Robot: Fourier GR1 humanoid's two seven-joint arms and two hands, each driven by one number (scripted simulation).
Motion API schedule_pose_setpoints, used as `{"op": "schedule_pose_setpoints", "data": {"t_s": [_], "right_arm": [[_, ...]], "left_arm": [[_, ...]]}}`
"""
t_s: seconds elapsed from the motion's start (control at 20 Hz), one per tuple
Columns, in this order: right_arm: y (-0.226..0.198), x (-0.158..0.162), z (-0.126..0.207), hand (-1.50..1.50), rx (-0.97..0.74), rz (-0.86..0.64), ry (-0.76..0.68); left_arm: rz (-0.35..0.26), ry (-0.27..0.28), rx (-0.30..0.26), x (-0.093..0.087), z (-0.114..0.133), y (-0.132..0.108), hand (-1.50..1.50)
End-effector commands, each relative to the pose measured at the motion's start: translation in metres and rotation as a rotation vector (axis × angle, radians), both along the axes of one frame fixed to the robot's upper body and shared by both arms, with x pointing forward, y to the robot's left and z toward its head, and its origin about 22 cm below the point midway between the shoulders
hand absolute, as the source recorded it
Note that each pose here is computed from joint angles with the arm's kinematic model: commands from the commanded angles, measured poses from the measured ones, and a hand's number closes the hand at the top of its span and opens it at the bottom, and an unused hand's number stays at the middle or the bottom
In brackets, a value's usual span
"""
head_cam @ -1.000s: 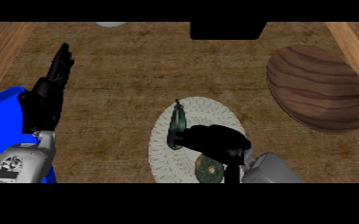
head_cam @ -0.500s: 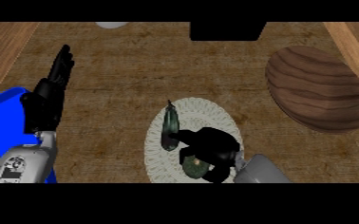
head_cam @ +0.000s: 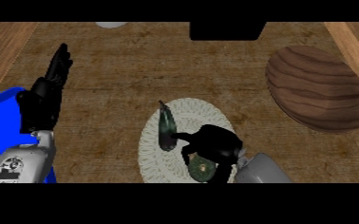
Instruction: Pick the squash from the placemat and place it in the bowl
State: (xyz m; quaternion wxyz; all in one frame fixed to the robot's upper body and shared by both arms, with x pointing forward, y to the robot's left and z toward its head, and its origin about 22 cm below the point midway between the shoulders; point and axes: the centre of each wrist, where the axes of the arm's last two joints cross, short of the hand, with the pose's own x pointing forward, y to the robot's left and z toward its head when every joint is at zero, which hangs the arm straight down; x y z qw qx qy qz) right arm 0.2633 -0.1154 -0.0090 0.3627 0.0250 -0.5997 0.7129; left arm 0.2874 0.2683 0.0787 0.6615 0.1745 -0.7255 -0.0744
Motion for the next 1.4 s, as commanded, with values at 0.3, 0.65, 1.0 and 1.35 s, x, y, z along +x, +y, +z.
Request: {"op": "schedule_pose_setpoints", "data": {"t_s": [0.3, 0.65, 1.0, 1.35], "right_arm": [[-0.014, 0.034, 0.007, 1.50, -0.037, -0.952, 0.024], [0.031, 0.046, 0.075, 1.50, 0.320, -1.284, -0.141], [0.075, 0.062, 0.130, 1.50, 0.422, -1.579, -0.335], [0.059, 0.080, 0.146, 1.50, 0.434, -1.737, -0.425]], "left_arm": [[-0.022, -0.012, -0.013, -0.002, -0.002, -0.014, 0.00], [-0.061, -0.010, -0.005, 0.010, 0.003, -0.016, 0.00], [-0.035, -0.001, -0.002, 0.006, -0.004, -0.012, 0.00], [0.000, 0.006, -0.002, 0.003, -0.001, -0.010, 0.00]]}}
